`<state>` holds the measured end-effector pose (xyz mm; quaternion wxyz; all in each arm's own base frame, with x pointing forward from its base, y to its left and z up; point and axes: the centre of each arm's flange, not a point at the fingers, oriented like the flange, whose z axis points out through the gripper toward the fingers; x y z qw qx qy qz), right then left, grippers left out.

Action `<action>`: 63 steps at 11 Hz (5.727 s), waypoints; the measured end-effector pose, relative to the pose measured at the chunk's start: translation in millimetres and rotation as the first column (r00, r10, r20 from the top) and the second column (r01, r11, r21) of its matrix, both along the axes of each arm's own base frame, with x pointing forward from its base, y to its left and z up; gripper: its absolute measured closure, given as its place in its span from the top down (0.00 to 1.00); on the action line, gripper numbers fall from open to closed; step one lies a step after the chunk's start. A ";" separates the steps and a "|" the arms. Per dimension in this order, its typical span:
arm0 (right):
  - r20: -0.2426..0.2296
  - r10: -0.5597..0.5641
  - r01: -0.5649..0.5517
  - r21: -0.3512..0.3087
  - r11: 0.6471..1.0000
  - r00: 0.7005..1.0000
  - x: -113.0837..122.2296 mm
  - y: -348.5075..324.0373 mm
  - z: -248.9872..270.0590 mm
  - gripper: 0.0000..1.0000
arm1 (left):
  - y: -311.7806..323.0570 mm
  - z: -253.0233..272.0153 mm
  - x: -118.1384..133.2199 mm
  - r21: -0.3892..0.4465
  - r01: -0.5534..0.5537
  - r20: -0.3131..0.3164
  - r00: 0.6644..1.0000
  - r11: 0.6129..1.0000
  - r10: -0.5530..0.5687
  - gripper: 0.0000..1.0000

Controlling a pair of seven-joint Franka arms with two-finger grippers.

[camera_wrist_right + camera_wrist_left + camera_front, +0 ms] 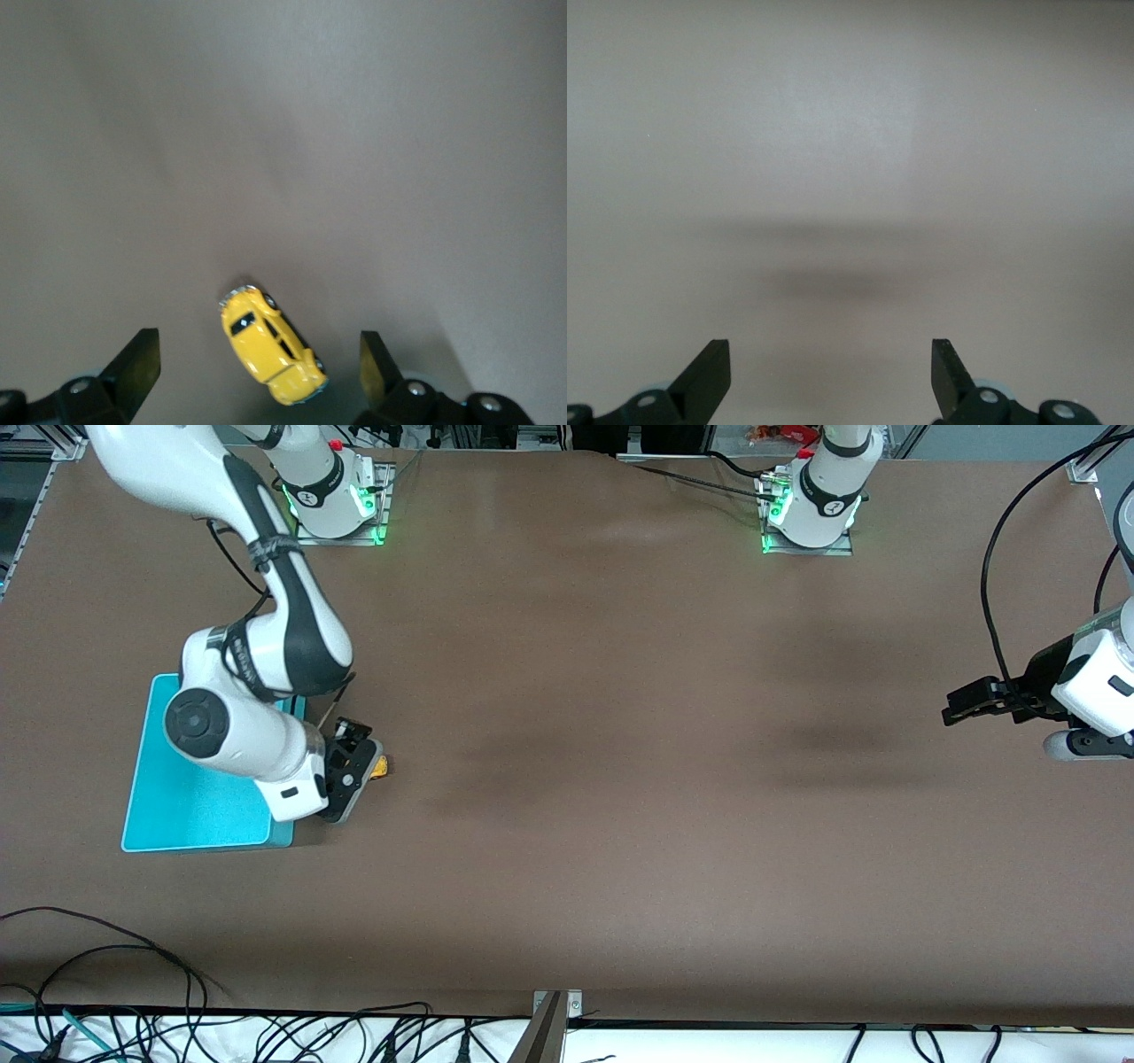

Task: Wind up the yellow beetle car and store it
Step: 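Lower the right gripper and close it on the yellow car, then lift the car with the right gripper and carry it over the bin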

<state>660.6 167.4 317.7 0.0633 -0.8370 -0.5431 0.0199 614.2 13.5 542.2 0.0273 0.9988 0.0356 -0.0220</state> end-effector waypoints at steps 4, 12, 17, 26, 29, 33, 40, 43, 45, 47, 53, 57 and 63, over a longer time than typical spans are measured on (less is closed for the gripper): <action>-0.049 0.208 -0.203 0.093 0.975 0.977 -1.2 -21.7 -57.7 1.00 | -0.5 0.2 0.1 0.000 0.001 0.000 1.000 1.000 -0.001 1.00; 0.038 0.405 -0.407 0.075 0.910 0.914 -35.0 -29.1 -111.3 1.00 | -0.9 0.5 0.2 0.000 0.002 0.002 1.000 1.000 -0.002 1.00; 0.104 0.431 -0.436 0.033 0.899 0.896 -55.1 -41.6 -140.1 1.00 | -1.3 0.6 0.4 0.000 0.002 0.004 1.000 1.000 -0.002 1.00; 0.188 0.475 -0.483 -0.002 0.875 0.860 -46.7 -44.4 -106.8 0.39 | -1.4 0.8 0.6 0.000 0.002 0.006 1.000 1.000 -0.002 1.00; 0.186 0.490 -0.499 0.002 0.866 0.852 -43.9 -43.0 -92.9 0.39 | -1.4 0.8 0.7 0.000 0.002 0.006 1.000 1.000 -0.002 1.00; 0.178 0.495 -0.505 0.011 0.863 0.851 -40.7 -41.3 -79.0 0.39 | -1.4 0.8 0.7 0.000 0.002 0.006 1.000 1.000 -0.002 1.00; 0.129 0.500 -0.510 0.052 0.859 0.856 -42.3 -46.8 13.5 0.39 | -1.4 0.9 0.7 0.000 0.002 0.006 1.000 1.000 -0.002 1.00; 0.093 0.484 -0.490 0.056 0.870 0.870 -44.0 -69.6 49.1 0.39 | -1.5 1.0 0.7 0.000 0.002 0.007 1.000 1.000 -0.002 1.00; 0.044 0.491 -0.493 0.032 0.870 0.870 -52.7 -88.4 61.8 0.39 | -1.5 1.1 0.8 0.000 0.002 0.007 1.000 1.000 -0.002 1.00; -0.009 0.507 -0.507 0.006 0.862 0.862 -69.9 -102.0 77.3 0.39 | -1.5 1.2 0.8 0.000 0.002 0.007 1.000 1.000 -0.002 1.00; -0.067 0.574 -0.573 0.034 0.819 0.816 -84.5 -204.7 53.5 0.39 | -1.9 1.3 0.8 0.000 0.003 0.007 1.000 1.000 -0.003 1.00; -0.069 0.651 -0.645 0.090 0.759 0.756 -82.1 -274.3 -17.3 0.39 | -2.1 1.4 0.8 0.000 0.003 0.007 1.000 1.000 -0.003 1.00; -0.078 0.682 -0.664 0.172 0.727 0.727 -89.2 -303.3 -99.6 0.39 | -2.4 1.6 0.8 0.000 0.004 0.008 1.000 1.000 -0.004 1.00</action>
